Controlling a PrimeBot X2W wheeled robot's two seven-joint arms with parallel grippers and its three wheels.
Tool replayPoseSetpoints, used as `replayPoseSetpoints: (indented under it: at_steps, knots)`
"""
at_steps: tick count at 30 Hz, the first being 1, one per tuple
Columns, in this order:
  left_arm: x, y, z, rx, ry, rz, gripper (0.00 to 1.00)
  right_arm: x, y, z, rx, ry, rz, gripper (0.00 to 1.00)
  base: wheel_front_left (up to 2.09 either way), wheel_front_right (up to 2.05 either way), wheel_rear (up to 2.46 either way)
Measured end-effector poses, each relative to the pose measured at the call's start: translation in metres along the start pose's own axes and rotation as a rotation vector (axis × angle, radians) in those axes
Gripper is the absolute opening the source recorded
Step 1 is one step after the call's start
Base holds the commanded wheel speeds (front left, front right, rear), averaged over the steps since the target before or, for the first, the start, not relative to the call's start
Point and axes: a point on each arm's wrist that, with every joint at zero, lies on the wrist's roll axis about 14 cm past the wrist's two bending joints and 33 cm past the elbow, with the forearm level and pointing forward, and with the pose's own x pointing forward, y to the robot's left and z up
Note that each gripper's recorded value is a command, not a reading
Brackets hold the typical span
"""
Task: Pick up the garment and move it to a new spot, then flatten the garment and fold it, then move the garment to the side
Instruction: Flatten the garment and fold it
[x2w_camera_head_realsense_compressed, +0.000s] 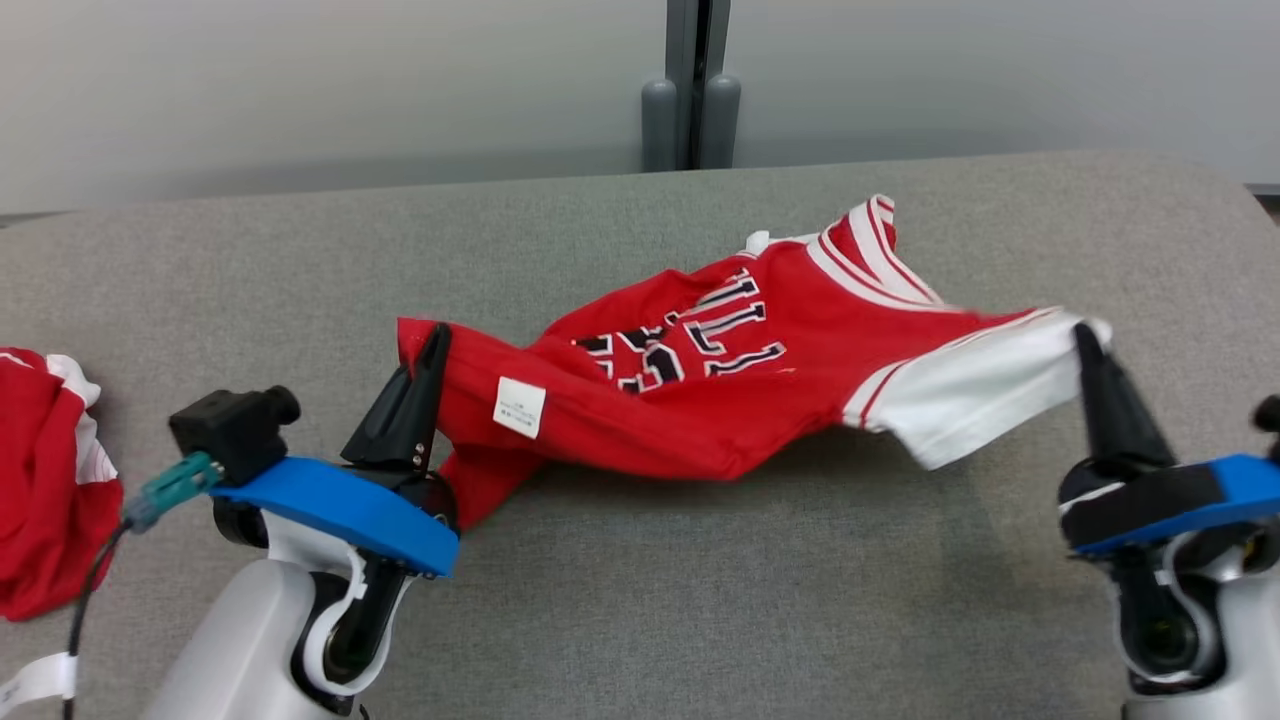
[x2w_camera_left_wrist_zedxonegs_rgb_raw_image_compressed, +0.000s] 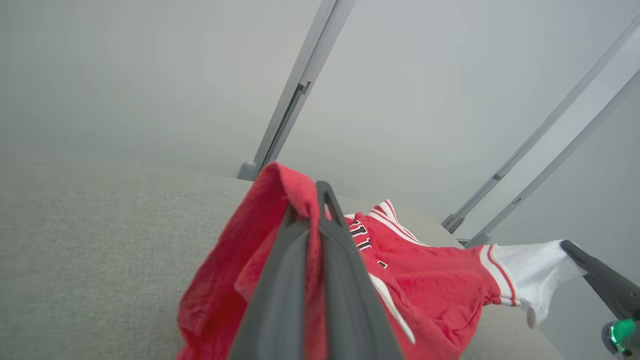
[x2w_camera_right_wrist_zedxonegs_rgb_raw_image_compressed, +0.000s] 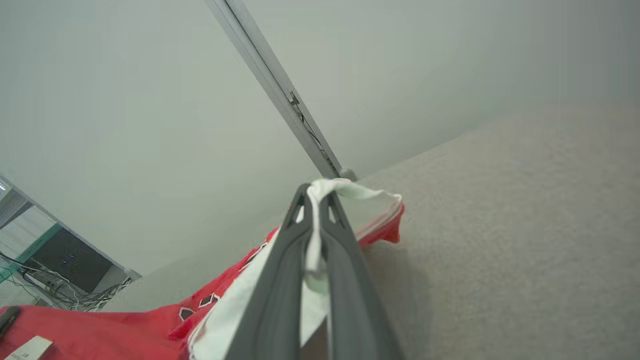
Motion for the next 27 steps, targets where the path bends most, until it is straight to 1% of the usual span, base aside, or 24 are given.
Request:
replayPoseSetpoints:
  at_steps: [4,8,13,17,21,24,27]
  knots:
    - [-0.009,-0.020,0.034,-0.065,-0.098,-0.063,0.00,-0.012,0.031,0.061,0.032,-0.143,0.103,0.00,0.00,0.00,0.00]
    - [-0.013,-0.035,0.061,-0.093,-0.151,-0.125,0.00,-0.025,0.058,0.100,-0.004,-0.215,0.187,0.00,0.00,0.00,0.00]
    - [-0.014,-0.048,0.096,-0.096,-0.201,-0.166,0.00,-0.030,0.082,0.140,-0.110,-0.286,0.238,0.00,0.00,0.00,0.00]
    - [-0.010,-0.062,0.127,-0.107,-0.244,-0.210,0.00,-0.029,0.106,0.168,-0.148,-0.336,0.299,0.00,0.00,0.00,0.00]
    - [-0.005,-0.071,0.156,-0.084,-0.272,-0.235,0.00,-0.026,0.121,0.200,-0.209,-0.399,0.332,0.00,0.00,0.00,0.00]
    - [0.003,-0.074,0.172,-0.076,-0.277,-0.252,0.00,-0.020,0.130,0.221,-0.214,-0.439,0.354,0.00,0.00,0.00,0.00]
    - [0.017,-0.068,0.176,-0.072,-0.260,-0.243,0.00,-0.005,0.129,0.231,-0.208,-0.433,0.348,0.00,0.00,0.00,0.00]
